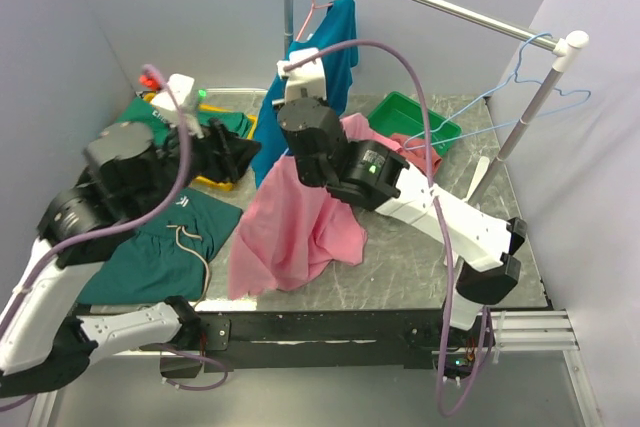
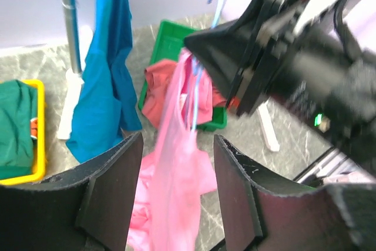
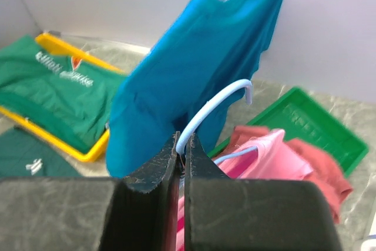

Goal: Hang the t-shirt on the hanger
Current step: Place the T-shirt on the hanger, then move the bin to the center of the board.

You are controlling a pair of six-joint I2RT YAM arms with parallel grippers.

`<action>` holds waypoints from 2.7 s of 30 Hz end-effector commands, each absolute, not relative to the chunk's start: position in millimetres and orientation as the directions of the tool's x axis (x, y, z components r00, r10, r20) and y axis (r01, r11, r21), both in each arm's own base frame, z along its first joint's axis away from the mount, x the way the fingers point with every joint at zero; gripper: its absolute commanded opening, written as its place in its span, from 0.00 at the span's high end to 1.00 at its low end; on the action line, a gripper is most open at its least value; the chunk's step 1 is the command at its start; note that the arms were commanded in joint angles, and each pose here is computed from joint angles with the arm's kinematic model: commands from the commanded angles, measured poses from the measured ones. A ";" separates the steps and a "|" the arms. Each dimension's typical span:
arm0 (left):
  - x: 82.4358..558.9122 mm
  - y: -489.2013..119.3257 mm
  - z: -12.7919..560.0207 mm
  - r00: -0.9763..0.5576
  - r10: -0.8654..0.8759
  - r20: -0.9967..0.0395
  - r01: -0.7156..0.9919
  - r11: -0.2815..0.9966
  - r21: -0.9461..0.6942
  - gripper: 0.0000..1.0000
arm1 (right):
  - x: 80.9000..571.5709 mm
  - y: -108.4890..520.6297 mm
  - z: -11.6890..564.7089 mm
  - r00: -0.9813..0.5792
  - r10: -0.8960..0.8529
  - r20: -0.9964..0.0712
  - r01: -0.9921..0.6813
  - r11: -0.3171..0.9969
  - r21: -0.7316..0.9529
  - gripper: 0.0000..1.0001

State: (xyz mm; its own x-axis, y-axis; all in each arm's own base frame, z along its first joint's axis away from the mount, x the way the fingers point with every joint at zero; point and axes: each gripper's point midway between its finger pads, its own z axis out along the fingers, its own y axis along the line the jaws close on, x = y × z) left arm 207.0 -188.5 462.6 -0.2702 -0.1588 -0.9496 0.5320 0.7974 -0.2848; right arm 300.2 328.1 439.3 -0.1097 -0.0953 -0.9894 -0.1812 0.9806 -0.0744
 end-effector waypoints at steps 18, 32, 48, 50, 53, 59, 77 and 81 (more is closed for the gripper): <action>179.3 -194.3 450.5 -0.262 -0.042 -0.964 0.669 0.713 -0.213 0.33 | 299.9 303.6 512.4 0.032 -0.018 -0.999 -0.126 0.992 -0.022 1.00; 220.1 -209.2 382.9 -0.362 0.098 -0.927 0.578 0.803 -0.141 0.58 | 305.2 313.2 501.6 -0.004 -0.004 -1.000 -0.162 0.987 -0.003 1.00; 227.2 -203.9 347.8 -0.308 0.097 -0.946 0.560 0.823 -0.098 0.99 | 292.8 306.8 508.1 -0.033 0.074 -0.997 -0.253 0.964 0.080 1.00; 230.9 -201.7 348.2 -0.289 0.069 -0.955 0.540 0.835 -0.103 0.99 | 291.2 310.7 503.1 -0.046 0.074 -0.996 -0.274 0.958 0.084 1.00; 231.3 -193.3 364.4 -0.225 -0.015 -0.974 0.514 0.848 -0.132 0.99 | 286.6 313.9 489.8 -0.072 0.065 -0.995 -0.309 0.947 0.084 0.88; 224.1 -185.1 373.0 -0.191 -0.025 -0.981 0.522 0.844 -0.123 0.99 | 271.0 305.6 466.3 -0.112 0.099 -0.989 -0.363 0.922 0.133 0.37; 205.7 -134.6 436.1 -0.129 -0.010 -0.992 0.435 0.898 -0.065 0.99 | 242.7 271.7 330.7 -0.293 0.175 -0.940 -0.326 0.906 0.270 0.18; 201.0 -127.8 464.1 -0.079 -0.010 -0.997 0.442 0.896 -0.044 0.99 | 252.6 278.2 289.5 -0.361 0.179 -0.915 -0.301 0.906 0.297 0.21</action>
State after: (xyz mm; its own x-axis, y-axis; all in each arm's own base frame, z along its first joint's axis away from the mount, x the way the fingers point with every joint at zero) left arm 202.8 -141.5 420.9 -0.1828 0.0243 -0.9829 0.4609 0.8851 -0.0638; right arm 239.5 272.1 304.2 -0.3277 0.0744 -0.9418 -0.3494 0.9166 0.1941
